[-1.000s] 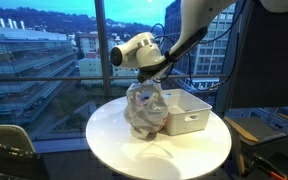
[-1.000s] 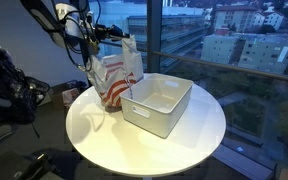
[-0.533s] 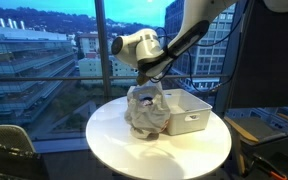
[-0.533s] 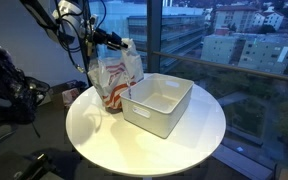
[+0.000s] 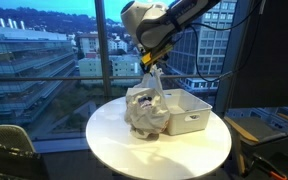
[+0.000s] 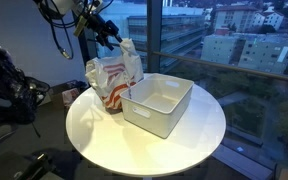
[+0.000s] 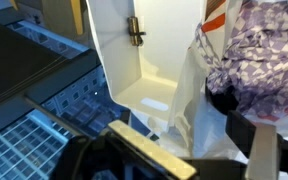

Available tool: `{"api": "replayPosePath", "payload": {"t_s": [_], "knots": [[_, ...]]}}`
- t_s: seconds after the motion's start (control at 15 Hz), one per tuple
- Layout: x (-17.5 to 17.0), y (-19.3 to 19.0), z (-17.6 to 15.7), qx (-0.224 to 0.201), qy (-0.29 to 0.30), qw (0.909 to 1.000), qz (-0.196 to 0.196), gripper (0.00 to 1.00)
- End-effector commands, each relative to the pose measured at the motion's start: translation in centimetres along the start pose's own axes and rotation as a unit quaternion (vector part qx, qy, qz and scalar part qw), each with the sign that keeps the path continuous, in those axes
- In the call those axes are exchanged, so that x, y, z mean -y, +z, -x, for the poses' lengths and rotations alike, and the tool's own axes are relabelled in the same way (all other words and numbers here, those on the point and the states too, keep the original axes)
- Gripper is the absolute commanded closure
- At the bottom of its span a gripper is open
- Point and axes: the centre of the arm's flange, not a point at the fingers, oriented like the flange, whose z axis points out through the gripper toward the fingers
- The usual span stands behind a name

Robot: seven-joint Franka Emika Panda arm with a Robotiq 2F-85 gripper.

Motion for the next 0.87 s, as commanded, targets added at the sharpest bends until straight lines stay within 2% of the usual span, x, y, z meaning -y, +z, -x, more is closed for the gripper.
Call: {"api": "replayPosePath", "payload": {"t_s": [0.0,0.2,0.4,0.47,0.53,0.6,0.8], "knots": [[-4.2,-1.2,0.4,0.075,-0.045,0.9945,-0.057,0.0],[-5.6,-0.9,1.1,0.132,-0.091,0.9806,-0.113,0.0],[-6.3,-0.1,1.8,0.193,-0.138,0.9587,-0.157,0.0],[-6.4,0.2,2.1,0.201,-0.147,0.9546,-0.163,0.0],[-6.6,0.5,2.2,0.197,-0.153,0.9536,-0.169,0.0],[-5.2,0.8,1.6,0.191,-0.135,0.9598,-0.155,0.0],[-5.4,1.3,1.7,0.196,-0.145,0.9565,-0.16,0.0]]}}
